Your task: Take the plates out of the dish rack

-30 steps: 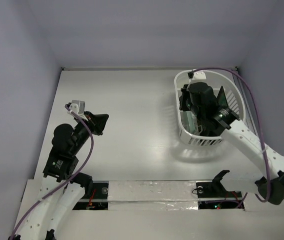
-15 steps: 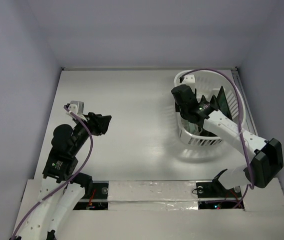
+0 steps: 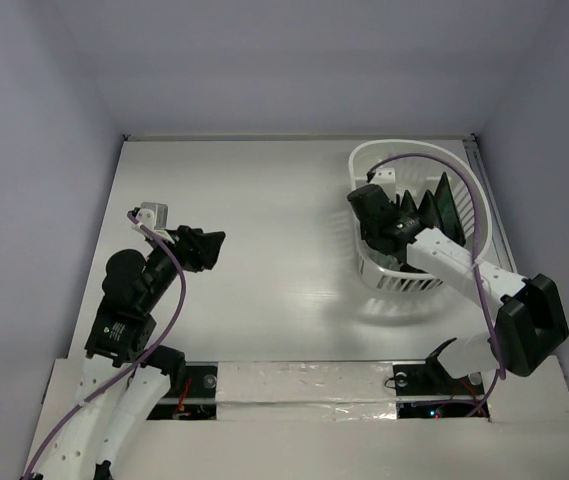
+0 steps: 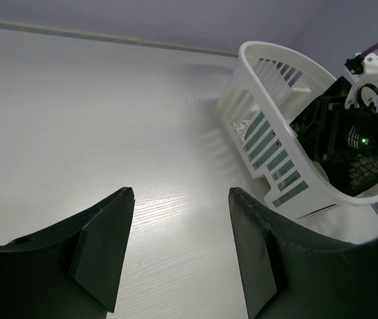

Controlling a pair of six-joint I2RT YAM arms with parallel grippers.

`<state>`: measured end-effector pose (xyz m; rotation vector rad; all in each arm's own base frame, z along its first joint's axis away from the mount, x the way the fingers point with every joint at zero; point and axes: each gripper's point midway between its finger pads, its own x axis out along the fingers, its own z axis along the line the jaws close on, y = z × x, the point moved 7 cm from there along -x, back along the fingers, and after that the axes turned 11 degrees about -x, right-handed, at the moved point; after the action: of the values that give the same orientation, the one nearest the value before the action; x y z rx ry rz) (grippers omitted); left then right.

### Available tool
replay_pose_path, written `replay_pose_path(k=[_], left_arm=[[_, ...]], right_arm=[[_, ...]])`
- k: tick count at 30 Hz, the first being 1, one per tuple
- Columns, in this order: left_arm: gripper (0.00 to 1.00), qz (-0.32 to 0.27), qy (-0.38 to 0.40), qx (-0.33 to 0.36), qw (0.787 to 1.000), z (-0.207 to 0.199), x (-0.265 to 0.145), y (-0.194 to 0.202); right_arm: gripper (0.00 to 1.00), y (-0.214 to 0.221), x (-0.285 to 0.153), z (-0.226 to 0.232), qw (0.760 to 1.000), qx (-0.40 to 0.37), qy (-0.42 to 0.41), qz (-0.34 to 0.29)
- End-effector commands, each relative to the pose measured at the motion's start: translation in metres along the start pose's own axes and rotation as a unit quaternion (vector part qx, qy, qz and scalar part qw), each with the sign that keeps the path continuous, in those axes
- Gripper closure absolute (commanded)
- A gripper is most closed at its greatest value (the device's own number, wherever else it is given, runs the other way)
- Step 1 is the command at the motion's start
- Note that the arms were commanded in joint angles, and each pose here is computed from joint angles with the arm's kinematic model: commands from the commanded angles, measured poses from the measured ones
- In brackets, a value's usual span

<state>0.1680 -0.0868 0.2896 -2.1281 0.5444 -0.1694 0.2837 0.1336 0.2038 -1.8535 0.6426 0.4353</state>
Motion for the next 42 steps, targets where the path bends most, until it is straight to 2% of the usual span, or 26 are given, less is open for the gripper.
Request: replay_pose_path(k=[1,14,27,35,42], left_arm=[[0.44,-0.032,0.028,0.008,0.999,-0.014,-0.004,-0.018],[0.44,-0.033,0.038,0.009,0.999,-0.017,-0.004,-0.019],[0.44,-0.04,0.038,0.01,0.998,-0.017,-0.007,-0.022],[0.45,-0.042,0.041,0.011,0.998,-0.018,-0.008,-0.022],[0.45,-0.043,0.041,0.012,0.998,-0.018,-0.009,-0.022]], right_arm=[[0.52,0.0,0.001,-0.001,0.999,0.033,-0.015,-0.015],[0.62,0.003,0.008,0.0,1.0,0.004,0.009,0.014],[0.99,-0.018,-0.008,-0.016,1.0,-0.011,0.027,0.008],[1.0,-0.03,-0.014,-0.017,0.998,-0.055,0.018,0.009],[1.0,-0.044,-0.019,-0.02,0.995,-0.086,0.052,0.008]])
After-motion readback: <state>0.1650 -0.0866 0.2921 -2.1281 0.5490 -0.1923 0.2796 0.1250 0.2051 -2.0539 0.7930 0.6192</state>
